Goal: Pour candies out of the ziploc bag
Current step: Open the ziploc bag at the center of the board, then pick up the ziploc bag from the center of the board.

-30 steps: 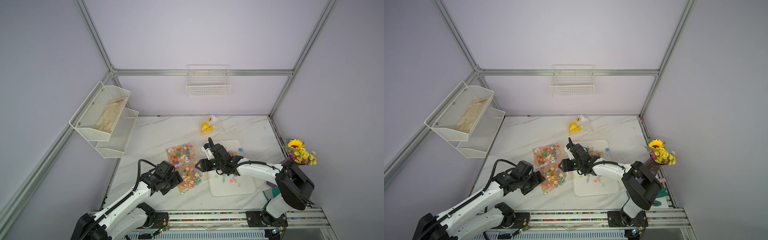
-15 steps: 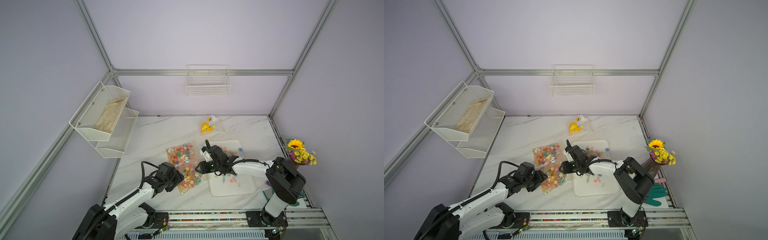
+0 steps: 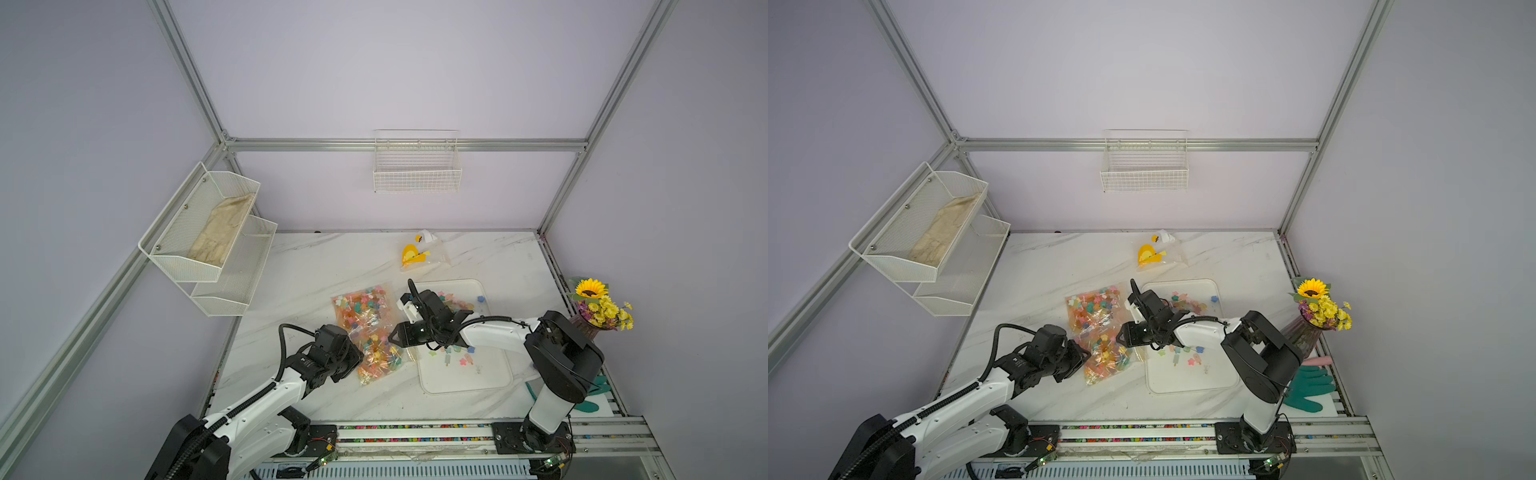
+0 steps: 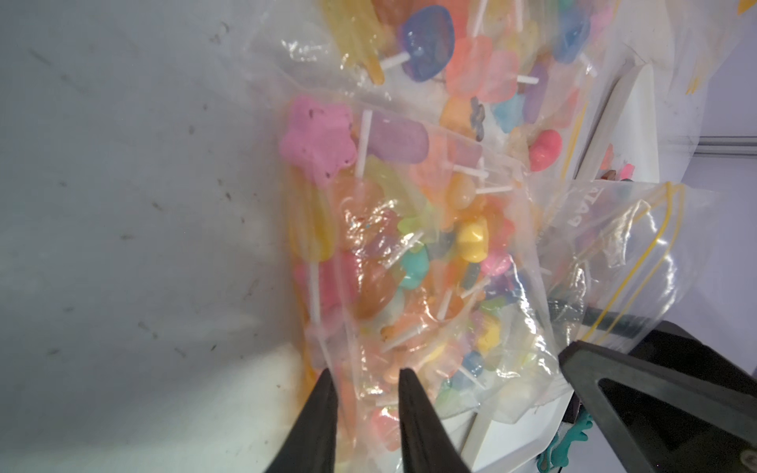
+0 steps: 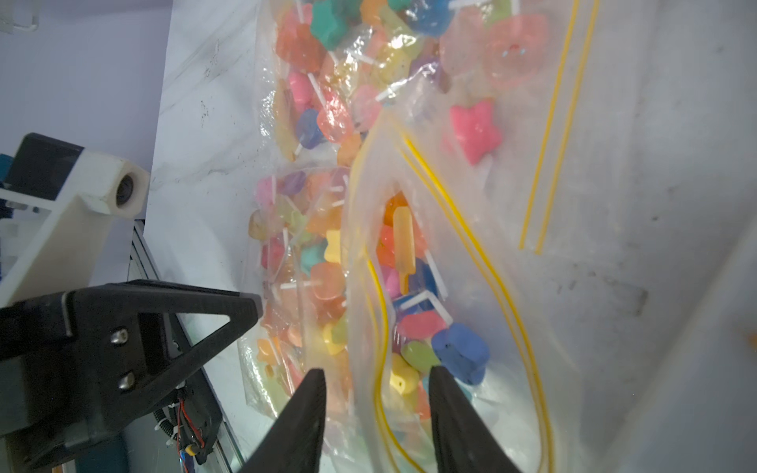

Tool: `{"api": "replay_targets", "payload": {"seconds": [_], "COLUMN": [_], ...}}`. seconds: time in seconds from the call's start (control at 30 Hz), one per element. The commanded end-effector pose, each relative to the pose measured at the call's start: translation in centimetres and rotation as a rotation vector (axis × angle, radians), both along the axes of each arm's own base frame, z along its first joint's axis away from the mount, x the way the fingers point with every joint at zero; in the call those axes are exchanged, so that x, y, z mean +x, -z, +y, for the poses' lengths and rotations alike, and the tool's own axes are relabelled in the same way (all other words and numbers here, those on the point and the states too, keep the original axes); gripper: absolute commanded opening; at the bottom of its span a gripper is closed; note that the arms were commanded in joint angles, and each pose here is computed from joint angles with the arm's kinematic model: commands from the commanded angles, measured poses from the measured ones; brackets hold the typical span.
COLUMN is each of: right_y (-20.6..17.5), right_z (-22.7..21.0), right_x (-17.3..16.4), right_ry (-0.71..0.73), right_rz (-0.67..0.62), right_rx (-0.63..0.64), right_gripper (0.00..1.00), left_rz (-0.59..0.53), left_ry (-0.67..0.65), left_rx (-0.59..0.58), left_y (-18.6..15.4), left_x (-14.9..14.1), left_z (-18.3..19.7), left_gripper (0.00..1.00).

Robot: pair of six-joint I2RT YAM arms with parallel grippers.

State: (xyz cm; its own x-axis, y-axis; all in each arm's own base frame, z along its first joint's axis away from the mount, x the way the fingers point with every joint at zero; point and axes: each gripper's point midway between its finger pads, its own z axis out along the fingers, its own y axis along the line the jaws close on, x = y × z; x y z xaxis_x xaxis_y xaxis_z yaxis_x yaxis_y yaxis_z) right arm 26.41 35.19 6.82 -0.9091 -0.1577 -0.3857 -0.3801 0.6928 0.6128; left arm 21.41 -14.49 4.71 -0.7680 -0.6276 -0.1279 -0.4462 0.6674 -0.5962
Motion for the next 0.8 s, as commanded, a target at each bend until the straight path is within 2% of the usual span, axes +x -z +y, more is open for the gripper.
{"api": "replay_targets", "payload": {"seconds": [0.0,0.1,0.27,0.47,0.6,0.77], "right_y": [-1.0,-1.2,-1.6,-2.0,-2.2,-2.2], "right_z": [1.1,1.1,1.7,2.5,2.6,2.6], "right_x": [0.3,0.4,-0.1,-1.0,-0.9,-0.7], "right_ry": [-0.012,-0.010,-0.042,-0.089,-0.082,-0.075], "right_rz": [-0.015,-0.017,-0.016,-0.021,-0.029,-0.032], "right_rx": [0.028,0.030,0.042,0.066,0.074,0.075], "right_gripper": [0.44,0.44,0.39,0.23,0.09,0.02], "left_rz": [0.007,0.013,0.002,-0.084,-0.139,-0.145], "left_ry": [-0.001,0.004,0.012,0.029,0.044,0.079], "left_rx": [-0.011,-0.014,0.000,0.068,0.103,0.096], "left_y": [0.9,0.9,0.1,-3.2,-5.8,-6.9], "left_x": [-0.1,-0.2,-0.3,0.0,0.6,1.3], "left_z": [0.0,-0.1,0.1,1.4,1.9,1.0], "left_gripper": [0.17,0.00,0.00,0.00,0.00,0.00]}}
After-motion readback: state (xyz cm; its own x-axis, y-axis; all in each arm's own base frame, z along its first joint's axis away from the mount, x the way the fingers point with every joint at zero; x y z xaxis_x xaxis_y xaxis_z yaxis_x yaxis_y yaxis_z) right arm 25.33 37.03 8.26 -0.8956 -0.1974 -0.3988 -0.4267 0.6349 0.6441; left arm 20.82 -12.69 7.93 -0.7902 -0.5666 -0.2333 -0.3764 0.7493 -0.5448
